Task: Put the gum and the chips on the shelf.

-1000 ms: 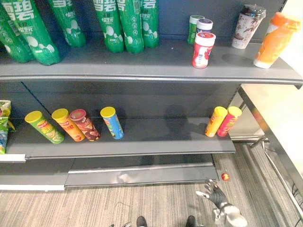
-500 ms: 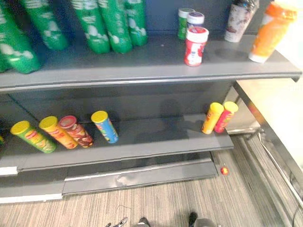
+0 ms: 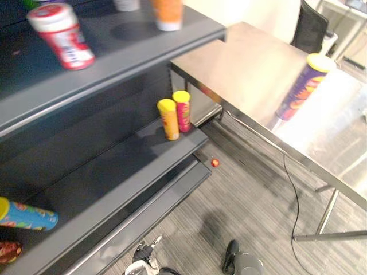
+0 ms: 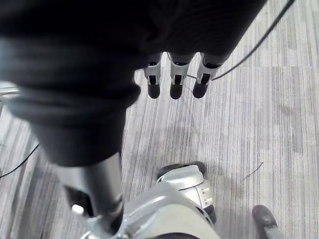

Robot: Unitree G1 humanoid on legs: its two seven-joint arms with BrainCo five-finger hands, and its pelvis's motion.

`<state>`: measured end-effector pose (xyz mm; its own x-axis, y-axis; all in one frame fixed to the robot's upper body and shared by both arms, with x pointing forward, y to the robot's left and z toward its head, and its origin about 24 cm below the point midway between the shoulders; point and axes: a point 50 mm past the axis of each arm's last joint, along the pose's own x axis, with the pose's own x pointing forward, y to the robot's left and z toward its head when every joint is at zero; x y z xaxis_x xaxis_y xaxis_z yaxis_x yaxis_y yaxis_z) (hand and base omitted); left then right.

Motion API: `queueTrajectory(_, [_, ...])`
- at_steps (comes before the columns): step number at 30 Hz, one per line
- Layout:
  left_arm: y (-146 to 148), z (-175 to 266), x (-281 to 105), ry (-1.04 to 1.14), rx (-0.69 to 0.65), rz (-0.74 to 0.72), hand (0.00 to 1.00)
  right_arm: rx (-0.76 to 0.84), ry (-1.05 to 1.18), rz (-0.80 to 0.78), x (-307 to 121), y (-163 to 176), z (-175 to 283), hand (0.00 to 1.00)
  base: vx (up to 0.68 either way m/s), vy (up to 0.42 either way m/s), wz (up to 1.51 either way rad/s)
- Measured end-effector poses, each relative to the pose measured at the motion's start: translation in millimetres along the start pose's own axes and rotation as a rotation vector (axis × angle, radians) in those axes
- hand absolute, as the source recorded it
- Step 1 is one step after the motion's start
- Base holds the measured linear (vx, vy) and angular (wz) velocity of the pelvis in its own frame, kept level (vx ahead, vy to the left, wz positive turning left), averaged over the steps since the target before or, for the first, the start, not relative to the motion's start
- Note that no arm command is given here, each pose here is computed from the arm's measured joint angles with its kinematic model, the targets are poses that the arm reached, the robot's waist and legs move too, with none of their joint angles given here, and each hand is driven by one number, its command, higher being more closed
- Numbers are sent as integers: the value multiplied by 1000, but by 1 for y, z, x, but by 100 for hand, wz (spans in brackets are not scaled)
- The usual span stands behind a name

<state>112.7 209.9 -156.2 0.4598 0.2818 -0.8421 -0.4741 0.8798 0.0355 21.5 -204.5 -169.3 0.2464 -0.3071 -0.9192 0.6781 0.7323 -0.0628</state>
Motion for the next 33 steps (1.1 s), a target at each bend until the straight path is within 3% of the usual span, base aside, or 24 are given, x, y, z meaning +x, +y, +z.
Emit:
queueTrajectory(8, [-9,-14,-3,52,-50,-18,0,-8,-66,10,7,2,27,0,-57,-136,-8])
queueTrajectory(15, [-5,-14,-3,54,-96,5,0,69,-41,-9,6,2,20,0,-14,-47,-3])
queueTrajectory(19, [-6,-13,-4,29,-206,13,0,57,-91,9,8,5,33,0,41,-105,-52])
queueTrajectory(28, [-16,-10,-6,-12,-186,-16,0,-12,-199,38,9,16,59,0,103,118,-91])
queueTrajectory(33, [-9,-4,-4,-35,-133,-4,0,31,-141,45,5,22,36,0,163,238,-17])
